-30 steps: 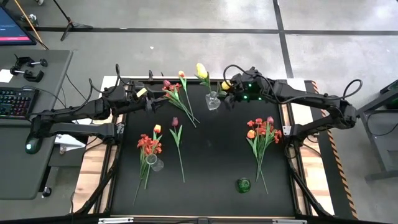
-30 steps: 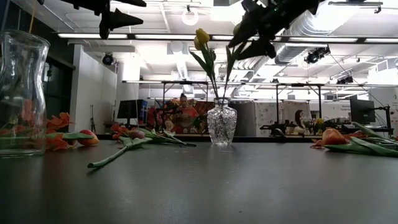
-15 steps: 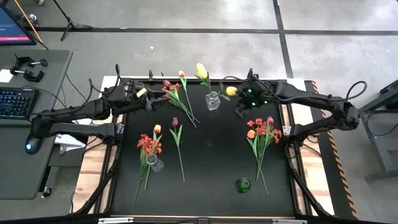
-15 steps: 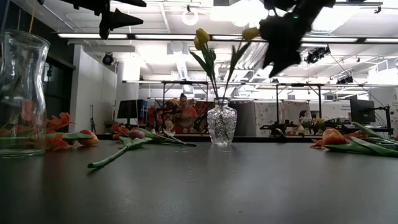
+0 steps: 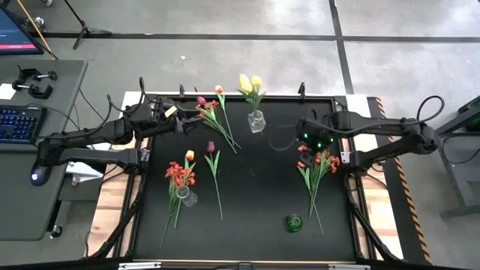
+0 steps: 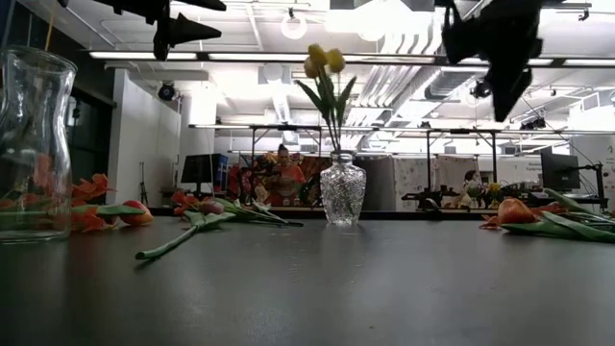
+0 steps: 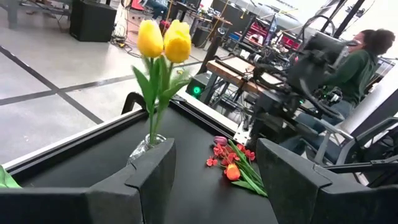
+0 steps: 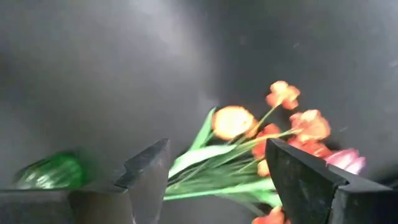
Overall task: Sort flowers into vase by color
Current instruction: Put the right red tulip into the green vase
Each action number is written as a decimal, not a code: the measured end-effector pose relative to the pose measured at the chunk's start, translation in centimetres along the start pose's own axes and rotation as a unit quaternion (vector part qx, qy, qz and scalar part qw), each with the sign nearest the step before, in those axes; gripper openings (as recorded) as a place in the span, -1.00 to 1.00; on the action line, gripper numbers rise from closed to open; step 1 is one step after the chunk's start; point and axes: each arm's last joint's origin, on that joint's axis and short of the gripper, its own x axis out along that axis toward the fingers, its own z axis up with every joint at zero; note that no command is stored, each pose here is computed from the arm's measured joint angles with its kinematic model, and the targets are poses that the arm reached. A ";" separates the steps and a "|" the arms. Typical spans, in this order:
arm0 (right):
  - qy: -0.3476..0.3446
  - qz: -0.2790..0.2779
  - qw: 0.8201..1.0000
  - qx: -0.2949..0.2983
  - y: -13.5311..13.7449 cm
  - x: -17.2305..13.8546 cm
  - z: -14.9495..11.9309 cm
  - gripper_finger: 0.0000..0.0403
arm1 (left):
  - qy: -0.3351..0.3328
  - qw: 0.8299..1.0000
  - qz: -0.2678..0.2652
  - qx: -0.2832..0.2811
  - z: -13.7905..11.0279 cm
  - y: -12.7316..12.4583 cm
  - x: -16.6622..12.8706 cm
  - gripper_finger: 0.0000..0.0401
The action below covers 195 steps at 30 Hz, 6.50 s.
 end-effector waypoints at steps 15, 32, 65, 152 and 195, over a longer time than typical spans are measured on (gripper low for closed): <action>0.148 0.002 0.977 0.152 5.0 4.0 -6.9 0.26 | 0.000 1.000 0.000 0.000 0.0 0.0 0.0 0.05; 0.050 -0.074 0.900 0.427 1.6 9.9 -10.5 -0.12 | 0.000 1.000 0.000 0.000 0.0 0.0 0.0 0.05; 0.000 -0.135 0.834 0.535 1.9 11.8 -10.1 -0.82 | 0.000 1.000 0.000 0.009 0.0 0.0 0.0 0.05; -0.507 0.335 0.793 -0.038 9.6 4.2 -14.0 -1.00 | -0.199 0.953 -0.129 -0.187 4.2 -1.7 -1.1 0.05; -0.502 0.315 0.801 -0.081 9.5 6.3 -14.3 -1.00 | -0.168 0.943 -0.102 -0.269 2.5 -2.3 1.8 0.05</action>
